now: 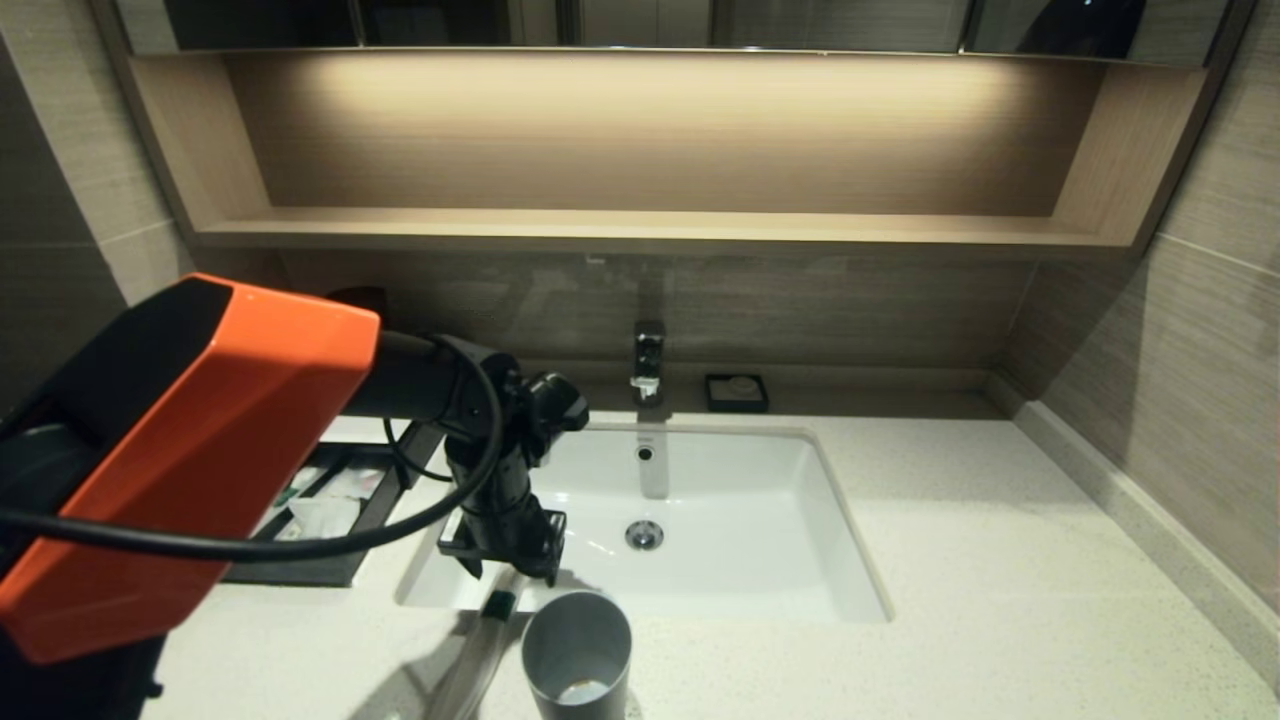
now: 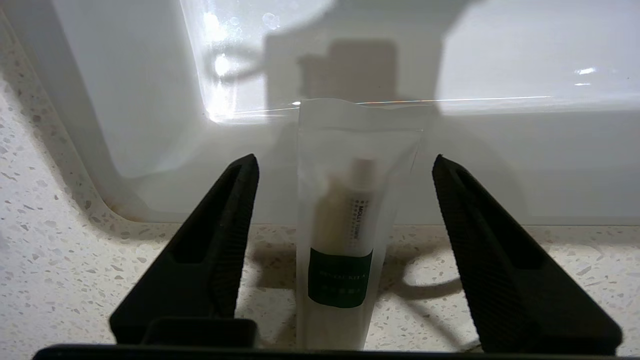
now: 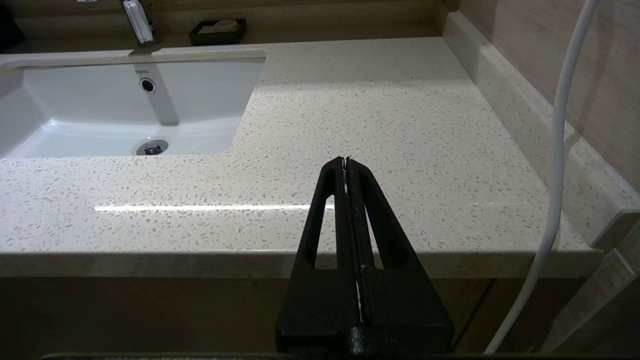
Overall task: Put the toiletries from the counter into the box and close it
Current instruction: Pick up the bathroom toiletry
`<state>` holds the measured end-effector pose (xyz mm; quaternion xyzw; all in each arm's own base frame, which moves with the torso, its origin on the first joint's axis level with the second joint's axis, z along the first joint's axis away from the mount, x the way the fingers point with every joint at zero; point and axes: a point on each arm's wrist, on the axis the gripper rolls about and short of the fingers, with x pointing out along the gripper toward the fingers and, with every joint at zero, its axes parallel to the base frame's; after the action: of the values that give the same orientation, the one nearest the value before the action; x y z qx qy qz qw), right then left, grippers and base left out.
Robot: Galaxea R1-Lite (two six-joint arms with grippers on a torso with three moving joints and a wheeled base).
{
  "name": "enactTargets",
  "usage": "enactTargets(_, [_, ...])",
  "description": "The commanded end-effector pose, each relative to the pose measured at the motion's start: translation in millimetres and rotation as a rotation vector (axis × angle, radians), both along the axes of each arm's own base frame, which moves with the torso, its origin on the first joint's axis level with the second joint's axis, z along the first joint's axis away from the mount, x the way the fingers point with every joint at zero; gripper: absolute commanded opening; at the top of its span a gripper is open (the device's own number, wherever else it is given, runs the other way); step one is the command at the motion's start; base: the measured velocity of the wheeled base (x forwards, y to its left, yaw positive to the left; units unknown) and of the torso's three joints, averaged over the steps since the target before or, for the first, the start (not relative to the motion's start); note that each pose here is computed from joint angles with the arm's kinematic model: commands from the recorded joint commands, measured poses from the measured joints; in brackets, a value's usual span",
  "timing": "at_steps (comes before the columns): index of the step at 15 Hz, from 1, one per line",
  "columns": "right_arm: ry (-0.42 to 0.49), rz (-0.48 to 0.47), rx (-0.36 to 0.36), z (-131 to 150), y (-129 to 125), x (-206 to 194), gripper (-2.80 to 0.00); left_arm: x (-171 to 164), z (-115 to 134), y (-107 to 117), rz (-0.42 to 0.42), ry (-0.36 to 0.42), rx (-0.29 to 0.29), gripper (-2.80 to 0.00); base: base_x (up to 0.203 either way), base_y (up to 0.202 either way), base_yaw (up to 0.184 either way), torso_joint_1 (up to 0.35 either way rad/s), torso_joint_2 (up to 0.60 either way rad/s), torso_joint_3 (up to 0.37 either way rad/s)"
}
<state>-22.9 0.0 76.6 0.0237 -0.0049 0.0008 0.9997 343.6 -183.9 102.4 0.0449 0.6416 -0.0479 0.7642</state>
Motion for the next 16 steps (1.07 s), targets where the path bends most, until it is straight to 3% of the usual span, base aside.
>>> enactTargets(1, [0.003,-0.001,0.000,-0.2,0.0,0.2,-2.80,-0.2,-0.5,0.3,0.005,0.004,0.002,-2.80,0.000,0.000,0.000,0.000,0.00,0.000])
enactTargets(9, [0.001,-0.001,0.000,0.2,0.0,0.1,-2.80,-1.4,6.9,2.6,0.010,-0.011,-0.006,-2.80,0.000,0.000,0.000,0.000,0.00,0.000])
enactTargets(16, [0.001,0.000,0.000,0.3,0.0,0.1,-2.80,-15.5,52.7,10.8,0.017,-0.126,-0.043,-2.80,0.000,0.000,0.000,0.000,0.00,0.000])
